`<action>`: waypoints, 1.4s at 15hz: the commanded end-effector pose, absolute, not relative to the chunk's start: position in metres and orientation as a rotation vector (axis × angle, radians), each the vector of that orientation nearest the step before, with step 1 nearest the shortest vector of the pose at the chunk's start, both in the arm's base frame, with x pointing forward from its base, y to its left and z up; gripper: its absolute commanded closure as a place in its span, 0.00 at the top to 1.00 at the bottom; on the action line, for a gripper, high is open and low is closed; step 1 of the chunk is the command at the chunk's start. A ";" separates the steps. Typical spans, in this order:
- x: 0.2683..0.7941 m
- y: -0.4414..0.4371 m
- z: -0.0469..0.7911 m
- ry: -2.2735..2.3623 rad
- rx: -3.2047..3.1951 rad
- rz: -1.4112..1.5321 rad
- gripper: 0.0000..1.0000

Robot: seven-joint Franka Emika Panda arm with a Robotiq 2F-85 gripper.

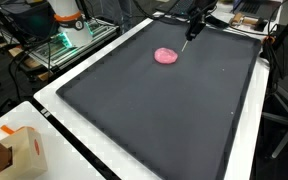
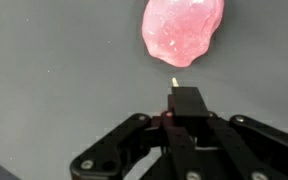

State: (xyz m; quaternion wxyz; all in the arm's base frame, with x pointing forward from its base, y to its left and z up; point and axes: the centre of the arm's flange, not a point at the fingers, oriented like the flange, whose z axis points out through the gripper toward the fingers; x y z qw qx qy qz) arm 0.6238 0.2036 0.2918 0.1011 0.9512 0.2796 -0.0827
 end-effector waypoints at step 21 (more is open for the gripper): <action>0.514 0.290 0.250 0.373 2.497 0.064 0.03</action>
